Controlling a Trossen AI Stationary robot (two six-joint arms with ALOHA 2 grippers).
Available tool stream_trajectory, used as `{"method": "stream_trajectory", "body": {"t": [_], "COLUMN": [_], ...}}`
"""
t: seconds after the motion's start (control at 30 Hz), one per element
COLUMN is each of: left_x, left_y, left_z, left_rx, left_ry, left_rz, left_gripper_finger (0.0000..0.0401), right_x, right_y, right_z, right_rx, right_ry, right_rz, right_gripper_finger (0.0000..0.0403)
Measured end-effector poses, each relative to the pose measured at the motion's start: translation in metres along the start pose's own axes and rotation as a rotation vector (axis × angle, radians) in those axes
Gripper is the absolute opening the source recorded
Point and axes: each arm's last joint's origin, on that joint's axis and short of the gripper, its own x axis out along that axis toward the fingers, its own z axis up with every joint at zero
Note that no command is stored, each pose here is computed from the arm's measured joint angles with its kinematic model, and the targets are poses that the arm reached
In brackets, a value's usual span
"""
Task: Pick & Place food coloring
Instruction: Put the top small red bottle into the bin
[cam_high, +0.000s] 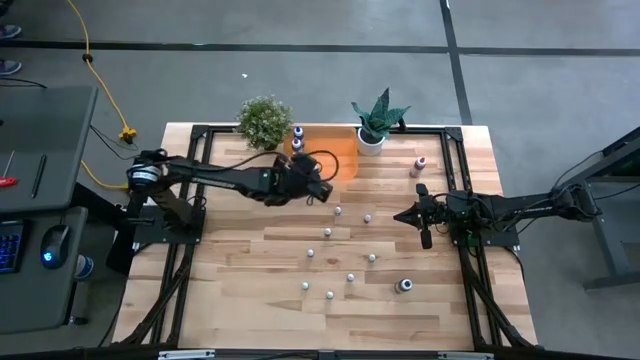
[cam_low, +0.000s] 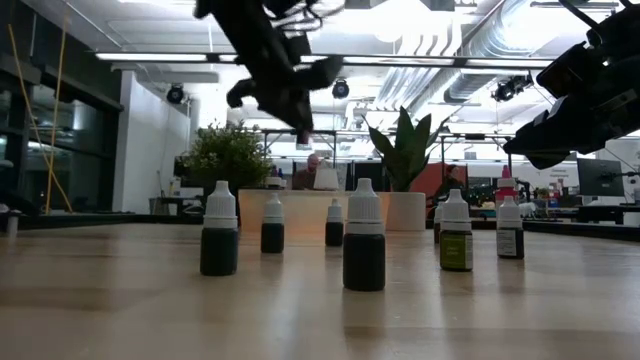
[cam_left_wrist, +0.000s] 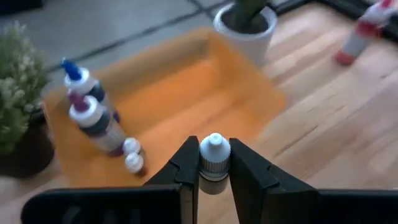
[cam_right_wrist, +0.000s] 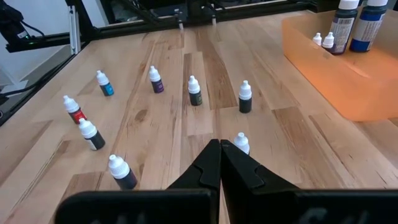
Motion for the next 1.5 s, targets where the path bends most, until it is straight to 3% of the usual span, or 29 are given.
{"method": "stream_trajectory", "body": {"t": [0.33, 0.43, 0.73, 0.87, 1.5], "left_x": [0.061, 0.079, 0.136, 0.153, 0.178], "left_y": [-0.020, -0.026, -0.021, -0.022, -0.016], "left_z": [0.047, 0.053, 0.041, 0.033, 0.024], "left_rx": [-0.219, -0.231, -0.275, -0.312, -0.295], "left_ry": [0.026, 0.018, 0.032, 0.046, -0.029], "left_rz": [0.101, 0.123, 0.190, 0.172, 0.251], "left_gripper_finger": [0.0050, 0.0050, 0.0050, 0.0050, 0.0050], "right_x": [0.000, 0.000, 0.000, 0.000, 0.000], "right_y": [0.000, 0.000, 0.000, 0.000, 0.000], "right_z": [0.000, 0.000, 0.000, 0.000, 0.000], "right_rx": [0.000, 0.000, 0.000, 0.000, 0.000], "right_ry": [-0.001, -0.001, 0.004, 0.005, 0.005], "right_rz": [0.000, 0.001, 0.000, 0.000, 0.000], "right_gripper_finger": [0.0000, 0.0000, 0.0000, 0.0000, 0.0000]}}
